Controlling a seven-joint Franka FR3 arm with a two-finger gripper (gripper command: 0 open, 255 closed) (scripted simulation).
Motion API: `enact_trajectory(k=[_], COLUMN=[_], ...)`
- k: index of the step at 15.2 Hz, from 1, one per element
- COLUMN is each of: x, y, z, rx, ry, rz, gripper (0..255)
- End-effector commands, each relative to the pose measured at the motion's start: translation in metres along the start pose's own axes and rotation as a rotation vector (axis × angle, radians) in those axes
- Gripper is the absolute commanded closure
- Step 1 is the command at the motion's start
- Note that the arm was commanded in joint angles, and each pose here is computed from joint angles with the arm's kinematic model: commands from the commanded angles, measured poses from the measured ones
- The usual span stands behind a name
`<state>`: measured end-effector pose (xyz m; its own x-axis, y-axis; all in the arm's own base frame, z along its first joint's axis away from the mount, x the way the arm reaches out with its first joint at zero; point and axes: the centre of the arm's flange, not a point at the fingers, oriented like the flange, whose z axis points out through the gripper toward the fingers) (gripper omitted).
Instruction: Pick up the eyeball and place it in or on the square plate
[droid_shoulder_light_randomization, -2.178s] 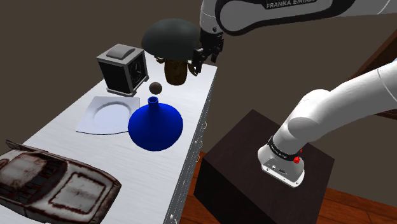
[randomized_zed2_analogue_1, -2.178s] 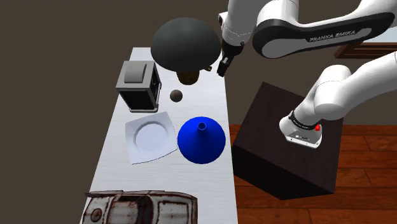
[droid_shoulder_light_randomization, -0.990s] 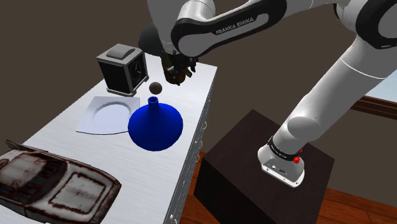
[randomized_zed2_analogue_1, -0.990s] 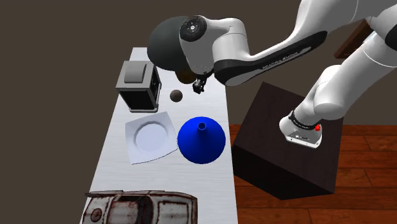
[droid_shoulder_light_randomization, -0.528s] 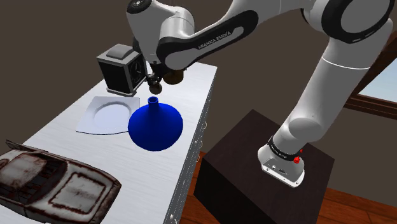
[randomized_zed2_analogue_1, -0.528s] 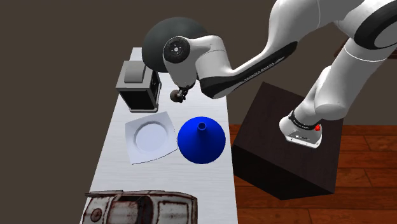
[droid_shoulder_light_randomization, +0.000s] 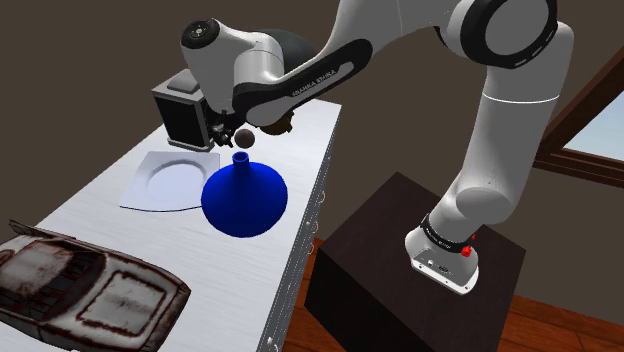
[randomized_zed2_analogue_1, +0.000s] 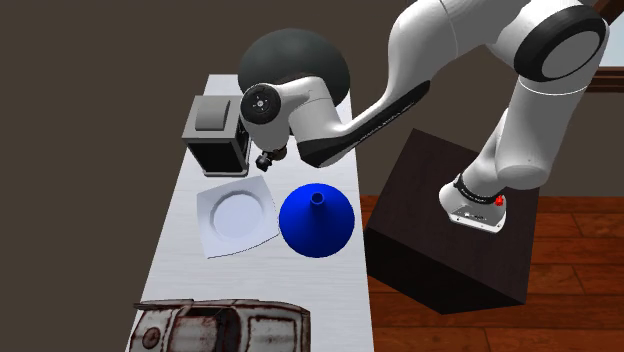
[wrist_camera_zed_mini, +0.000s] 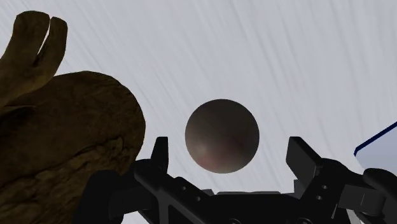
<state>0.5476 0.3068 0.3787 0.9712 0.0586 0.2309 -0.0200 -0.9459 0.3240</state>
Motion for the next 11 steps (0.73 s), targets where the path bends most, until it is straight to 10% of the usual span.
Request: enact_trajectory(k=[1,11], x=[0.0,0.0], y=[0.002,0.002], z=[0.013,0.026], rx=[-0.002,-0.002], ry=[-0.005,-0.005], rz=[0.0,0.0], gripper=[0,0])
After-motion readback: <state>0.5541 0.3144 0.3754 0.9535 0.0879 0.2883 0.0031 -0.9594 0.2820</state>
